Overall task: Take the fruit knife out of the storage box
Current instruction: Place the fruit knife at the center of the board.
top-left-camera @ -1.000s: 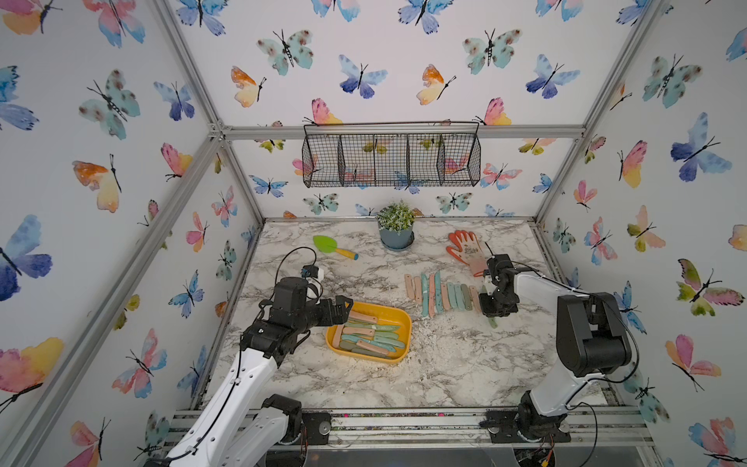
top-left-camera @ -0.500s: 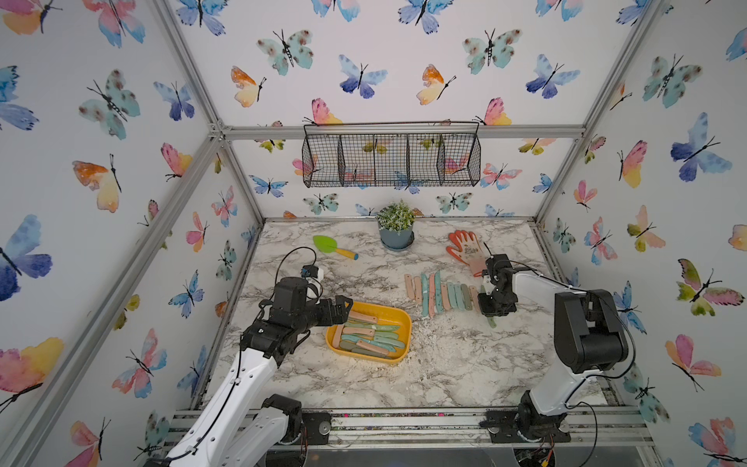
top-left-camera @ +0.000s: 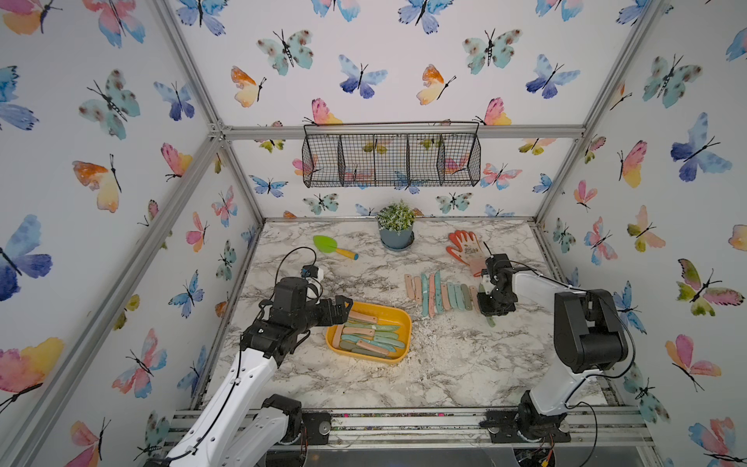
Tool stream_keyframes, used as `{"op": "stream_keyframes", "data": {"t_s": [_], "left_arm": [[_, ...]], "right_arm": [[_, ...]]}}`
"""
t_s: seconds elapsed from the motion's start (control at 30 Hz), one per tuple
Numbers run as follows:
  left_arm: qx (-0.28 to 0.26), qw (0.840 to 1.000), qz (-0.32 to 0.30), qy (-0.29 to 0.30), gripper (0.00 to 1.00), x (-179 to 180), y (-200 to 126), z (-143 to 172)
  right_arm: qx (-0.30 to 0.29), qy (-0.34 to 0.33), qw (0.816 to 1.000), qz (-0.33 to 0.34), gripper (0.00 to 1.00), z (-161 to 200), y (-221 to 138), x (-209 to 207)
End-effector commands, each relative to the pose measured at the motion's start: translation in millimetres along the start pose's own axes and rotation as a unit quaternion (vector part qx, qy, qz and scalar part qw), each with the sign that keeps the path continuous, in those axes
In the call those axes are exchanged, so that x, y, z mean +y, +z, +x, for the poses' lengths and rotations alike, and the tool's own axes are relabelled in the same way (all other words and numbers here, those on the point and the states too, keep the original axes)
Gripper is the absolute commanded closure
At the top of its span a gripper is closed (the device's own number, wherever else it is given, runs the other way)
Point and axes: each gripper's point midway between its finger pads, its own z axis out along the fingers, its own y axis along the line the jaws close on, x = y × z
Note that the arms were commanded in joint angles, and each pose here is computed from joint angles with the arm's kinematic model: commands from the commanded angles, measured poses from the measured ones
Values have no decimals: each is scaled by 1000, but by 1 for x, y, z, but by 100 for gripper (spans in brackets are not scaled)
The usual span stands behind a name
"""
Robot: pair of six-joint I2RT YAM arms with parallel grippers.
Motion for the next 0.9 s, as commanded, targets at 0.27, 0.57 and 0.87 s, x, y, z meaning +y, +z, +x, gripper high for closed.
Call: {"op": "stream_keyframes", "data": {"t_s": [0.27,0.57,0.87], "left_arm": [[-14,1000,-5,8,2,-2,-5,-9],[-15,1000,-9,8,1,-1,-5,-10],[-40,998,-54,5,2,12,-18,-20]], "right_arm": [[-25,7,1000,4,69,-10,-17,-3],[-110,3,993,-35,68,-35,-70,8],[-270,-114,947,-128,64,-52,-148,88]]}}
